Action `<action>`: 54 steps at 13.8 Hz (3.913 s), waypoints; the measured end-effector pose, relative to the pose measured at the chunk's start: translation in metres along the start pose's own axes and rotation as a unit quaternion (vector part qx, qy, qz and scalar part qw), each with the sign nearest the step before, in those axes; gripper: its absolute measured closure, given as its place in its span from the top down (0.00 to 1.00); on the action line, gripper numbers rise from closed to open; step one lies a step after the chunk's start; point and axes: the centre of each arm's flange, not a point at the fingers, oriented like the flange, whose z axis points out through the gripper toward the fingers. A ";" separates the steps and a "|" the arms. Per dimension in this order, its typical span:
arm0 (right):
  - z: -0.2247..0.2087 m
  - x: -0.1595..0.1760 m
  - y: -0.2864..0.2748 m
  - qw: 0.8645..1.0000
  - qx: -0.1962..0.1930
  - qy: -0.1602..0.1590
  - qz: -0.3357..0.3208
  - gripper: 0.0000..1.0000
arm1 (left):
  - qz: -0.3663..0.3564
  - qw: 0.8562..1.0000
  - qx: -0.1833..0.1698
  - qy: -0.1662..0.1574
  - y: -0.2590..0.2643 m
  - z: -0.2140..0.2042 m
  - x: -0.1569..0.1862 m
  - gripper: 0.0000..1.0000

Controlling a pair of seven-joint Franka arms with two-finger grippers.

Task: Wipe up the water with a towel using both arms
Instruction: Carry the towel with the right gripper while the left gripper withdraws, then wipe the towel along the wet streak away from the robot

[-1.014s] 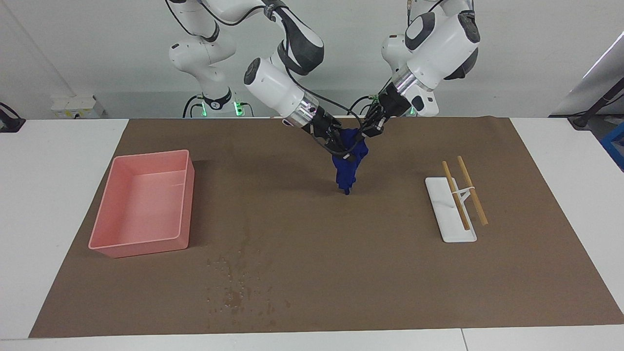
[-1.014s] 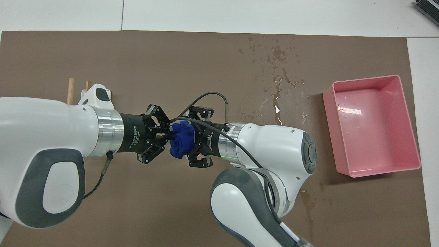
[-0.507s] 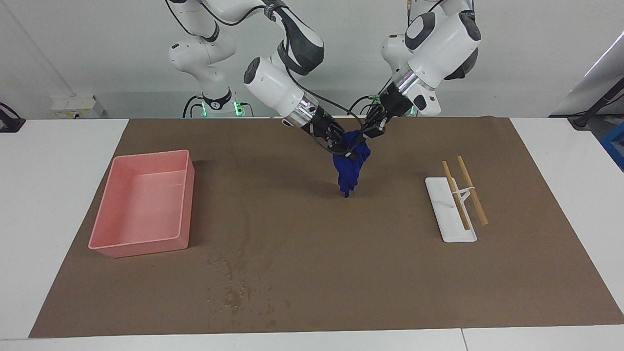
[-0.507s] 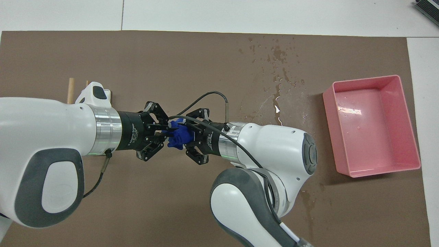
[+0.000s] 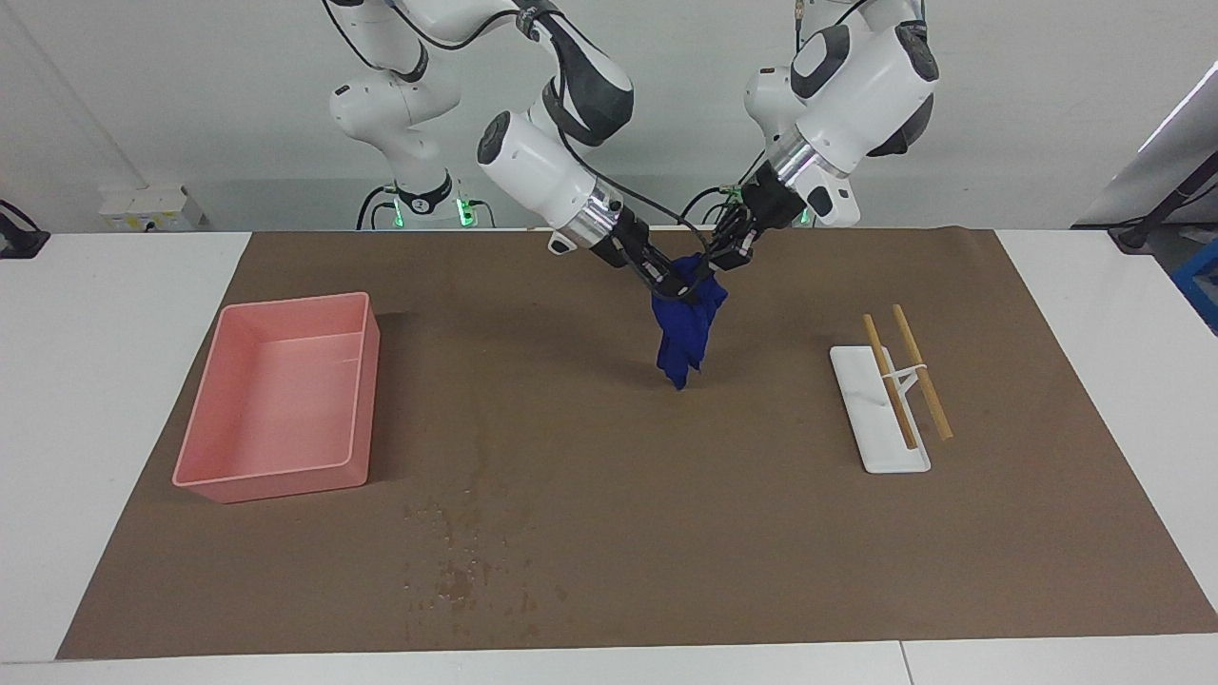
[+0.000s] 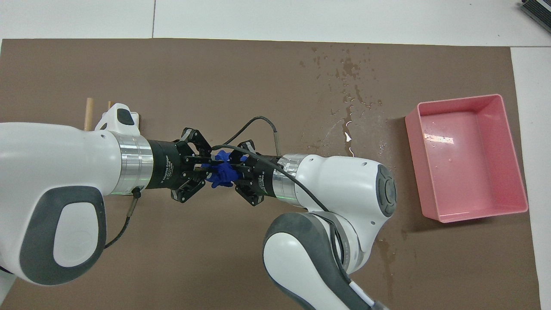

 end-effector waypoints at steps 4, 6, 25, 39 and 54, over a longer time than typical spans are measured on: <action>0.005 0.003 0.010 0.979 -0.113 0.066 -0.159 0.16 | 0.036 0.998 -0.005 0.046 0.006 -0.015 -0.003 0.59; -0.010 0.019 0.005 0.945 -0.191 0.090 -0.250 0.16 | 0.065 0.994 -0.002 0.086 0.011 -0.027 -0.003 0.82; -0.062 0.219 0.093 0.684 -0.433 0.055 -0.585 0.16 | 0.551 0.789 0.233 0.137 0.028 -0.170 0.112 1.00; -0.033 0.291 -0.007 0.687 -0.310 0.162 -0.637 0.16 | 0.585 0.762 0.257 0.105 0.020 -0.172 0.122 1.00; -0.026 0.340 -0.128 0.459 -0.381 0.226 -0.771 0.16 | 0.583 0.763 0.264 0.096 0.016 -0.169 0.124 1.00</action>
